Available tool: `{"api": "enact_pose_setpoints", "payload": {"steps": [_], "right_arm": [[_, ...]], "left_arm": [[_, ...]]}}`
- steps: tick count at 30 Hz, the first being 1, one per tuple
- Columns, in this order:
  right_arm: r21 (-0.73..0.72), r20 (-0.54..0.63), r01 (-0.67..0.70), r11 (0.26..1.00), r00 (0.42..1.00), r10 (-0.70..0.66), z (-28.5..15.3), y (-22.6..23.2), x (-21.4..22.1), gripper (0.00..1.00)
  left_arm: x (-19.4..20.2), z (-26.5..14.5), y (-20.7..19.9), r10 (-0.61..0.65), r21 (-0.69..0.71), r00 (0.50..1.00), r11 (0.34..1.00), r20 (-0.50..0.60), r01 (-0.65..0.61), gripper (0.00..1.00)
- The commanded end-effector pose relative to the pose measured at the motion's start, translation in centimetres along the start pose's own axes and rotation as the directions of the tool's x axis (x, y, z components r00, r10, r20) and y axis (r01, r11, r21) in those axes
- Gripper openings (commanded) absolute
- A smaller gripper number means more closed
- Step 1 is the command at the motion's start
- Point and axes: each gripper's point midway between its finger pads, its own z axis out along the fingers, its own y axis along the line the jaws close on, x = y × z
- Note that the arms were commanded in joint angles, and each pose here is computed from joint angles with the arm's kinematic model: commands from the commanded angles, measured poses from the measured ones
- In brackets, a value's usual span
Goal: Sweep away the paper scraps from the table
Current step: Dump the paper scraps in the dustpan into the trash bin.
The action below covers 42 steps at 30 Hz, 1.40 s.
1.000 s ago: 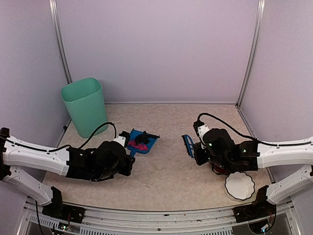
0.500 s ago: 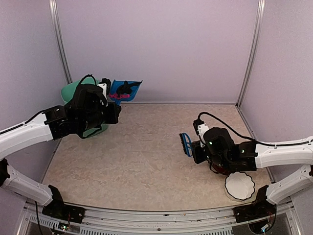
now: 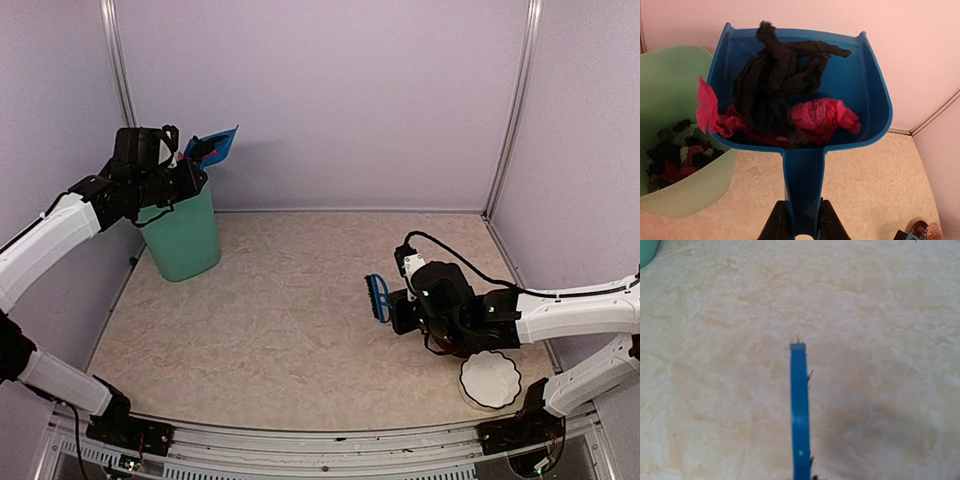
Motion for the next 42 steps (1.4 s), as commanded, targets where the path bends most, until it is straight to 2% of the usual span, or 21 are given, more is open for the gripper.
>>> {"api": "enact_pose_setpoints", "payload": {"steps": [1,6,9,16,22,30,39,42], "right_arm": [[-0.012,0.009,-0.044,0.999,0.999,0.044,0.2,0.2,-0.6,0.00],[-0.033,-0.031,-0.026,0.999,0.999,0.025,0.5,0.7,0.2,0.00],[-0.035,-0.044,-0.028,0.999,0.999,0.027,0.5,0.7,0.6,0.00],[-0.036,-0.048,-0.047,0.998,0.998,0.045,0.4,0.6,0.8,0.00],[-0.036,-0.046,-0.045,0.998,0.998,0.043,0.1,0.5,0.6,0.00],[-0.027,-0.037,-0.072,0.997,0.997,0.071,-0.5,0.0,0.5,0.00],[-0.026,-0.030,-0.081,0.996,0.996,0.080,-1.1,-0.2,-0.2,0.00],[-0.026,-0.027,-0.083,0.996,0.996,0.082,-1.2,-0.1,-0.6,0.00]], "left_arm": [[-1.6,0.4,-0.3,-0.159,0.137,0.987,0.978,0.007,0.156,0.00],[-1.6,1.4,1.6,-0.275,0.177,0.961,0.946,-0.002,0.271,0.00],[-1.8,1.8,3.4,-0.368,0.205,0.930,0.909,-0.005,0.361,0.00],[-2.2,2.0,4.9,-0.572,0.298,0.819,0.776,-0.041,0.556,0.00],[-3.1,2.4,5.5,-0.698,0.402,0.706,0.615,-0.123,0.678,0.00],[-4.4,1.1,5.3,-0.830,0.528,0.523,0.361,-0.193,0.769,0.00],[-7.6,-2.2,5.2,-0.894,0.716,0.347,0.045,-0.282,0.696,0.00],[-8.4,-2.9,5.0,-0.894,0.744,0.319,-0.023,-0.314,0.668,0.00]]}}
